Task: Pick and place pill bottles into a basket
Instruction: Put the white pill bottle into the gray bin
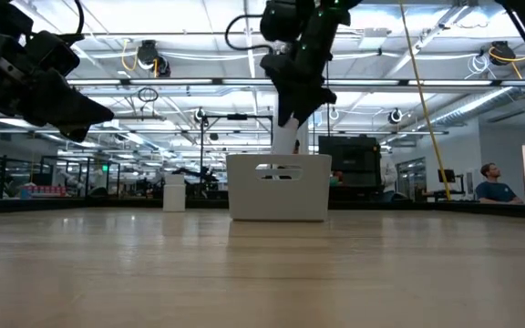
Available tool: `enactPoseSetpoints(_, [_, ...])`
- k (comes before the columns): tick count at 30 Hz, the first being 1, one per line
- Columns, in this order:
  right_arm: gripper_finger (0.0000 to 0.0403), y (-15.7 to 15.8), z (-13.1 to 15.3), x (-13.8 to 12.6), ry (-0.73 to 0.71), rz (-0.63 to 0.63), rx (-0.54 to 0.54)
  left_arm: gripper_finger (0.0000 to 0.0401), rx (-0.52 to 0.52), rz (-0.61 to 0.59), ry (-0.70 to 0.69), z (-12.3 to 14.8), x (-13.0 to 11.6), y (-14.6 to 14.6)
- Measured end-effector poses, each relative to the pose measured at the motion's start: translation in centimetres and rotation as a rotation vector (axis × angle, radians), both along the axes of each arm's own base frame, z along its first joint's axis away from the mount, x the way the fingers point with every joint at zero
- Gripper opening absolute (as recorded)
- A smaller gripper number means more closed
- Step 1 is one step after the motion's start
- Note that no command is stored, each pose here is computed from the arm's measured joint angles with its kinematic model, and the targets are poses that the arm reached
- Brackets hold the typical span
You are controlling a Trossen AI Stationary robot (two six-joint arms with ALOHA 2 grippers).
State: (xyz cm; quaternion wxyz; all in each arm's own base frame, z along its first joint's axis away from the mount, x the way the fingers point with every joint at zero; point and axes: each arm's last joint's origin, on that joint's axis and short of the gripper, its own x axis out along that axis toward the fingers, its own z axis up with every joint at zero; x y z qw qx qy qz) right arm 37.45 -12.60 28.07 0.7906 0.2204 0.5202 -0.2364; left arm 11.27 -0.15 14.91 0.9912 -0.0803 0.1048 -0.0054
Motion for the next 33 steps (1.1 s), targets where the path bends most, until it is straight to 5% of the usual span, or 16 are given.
enactPoseSetpoints(24, [0.0163, 1.2, -7.5, 0.0, 0.056, 0.009, 0.030, 0.0031, 0.004, 0.002, 0.008, -0.1, 0.0, 0.0])
enactPoseSetpoints(33, [0.0164, 1.3, -7.8, -0.1, 0.060, 0.023, 0.027, 0.0031, 0.004, 0.002, 0.007, -0.1, 0.0, 0.0])
